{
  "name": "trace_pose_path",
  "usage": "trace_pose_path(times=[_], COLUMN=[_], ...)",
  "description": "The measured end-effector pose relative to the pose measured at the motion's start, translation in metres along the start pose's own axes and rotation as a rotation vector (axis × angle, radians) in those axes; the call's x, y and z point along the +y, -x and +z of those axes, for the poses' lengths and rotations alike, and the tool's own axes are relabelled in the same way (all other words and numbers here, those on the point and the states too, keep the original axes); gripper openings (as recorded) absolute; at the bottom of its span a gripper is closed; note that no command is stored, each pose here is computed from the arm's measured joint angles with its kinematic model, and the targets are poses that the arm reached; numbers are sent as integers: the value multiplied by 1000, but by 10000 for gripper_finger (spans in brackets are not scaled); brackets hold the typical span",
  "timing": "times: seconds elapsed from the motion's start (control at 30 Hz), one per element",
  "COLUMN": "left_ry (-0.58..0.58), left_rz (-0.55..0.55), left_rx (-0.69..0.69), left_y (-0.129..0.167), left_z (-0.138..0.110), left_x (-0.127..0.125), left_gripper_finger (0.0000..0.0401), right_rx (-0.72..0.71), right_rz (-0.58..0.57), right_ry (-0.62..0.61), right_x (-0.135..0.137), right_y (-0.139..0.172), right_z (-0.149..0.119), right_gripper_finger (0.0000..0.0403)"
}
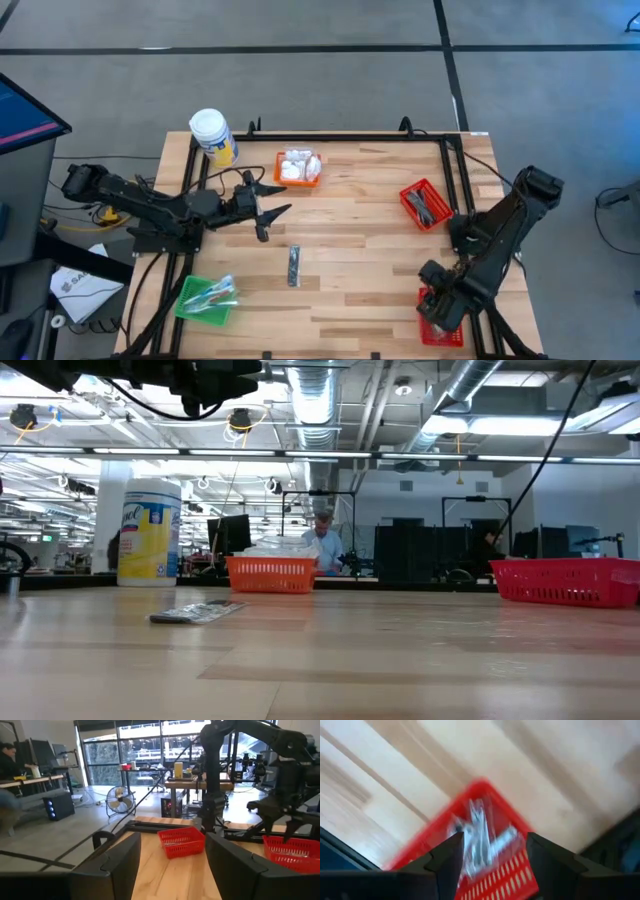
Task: Pick & Place Travel size toiletries
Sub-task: Put the black comb into the top red basket
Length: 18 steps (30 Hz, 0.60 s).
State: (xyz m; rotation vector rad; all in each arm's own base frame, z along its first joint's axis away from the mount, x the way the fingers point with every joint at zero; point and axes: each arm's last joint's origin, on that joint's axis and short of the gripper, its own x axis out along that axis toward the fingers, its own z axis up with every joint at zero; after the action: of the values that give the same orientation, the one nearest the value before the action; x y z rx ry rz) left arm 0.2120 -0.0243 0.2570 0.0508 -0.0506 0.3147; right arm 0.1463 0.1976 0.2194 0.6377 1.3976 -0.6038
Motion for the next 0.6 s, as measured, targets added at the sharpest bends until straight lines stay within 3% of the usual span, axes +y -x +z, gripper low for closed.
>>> trace_pose_path(times=[0.17,0.33,0.6], left_ry=[35,99,145], left_rz=[-45,-160,-214], left_rx=[10,33,182], left_y=[1,2,3], left_z=[-1,-3,-17], left_x=[-4,-7,-9], left_gripper_finger=[213,209,142], right_rx=[-159,-330,-523], right_rz=[75,139,228], right_ry=[73,179,455], right_x=[-4,-1,29], right_y=[13,22,18], right_z=[18,43,86], right_gripper_finger=[191,177,169])
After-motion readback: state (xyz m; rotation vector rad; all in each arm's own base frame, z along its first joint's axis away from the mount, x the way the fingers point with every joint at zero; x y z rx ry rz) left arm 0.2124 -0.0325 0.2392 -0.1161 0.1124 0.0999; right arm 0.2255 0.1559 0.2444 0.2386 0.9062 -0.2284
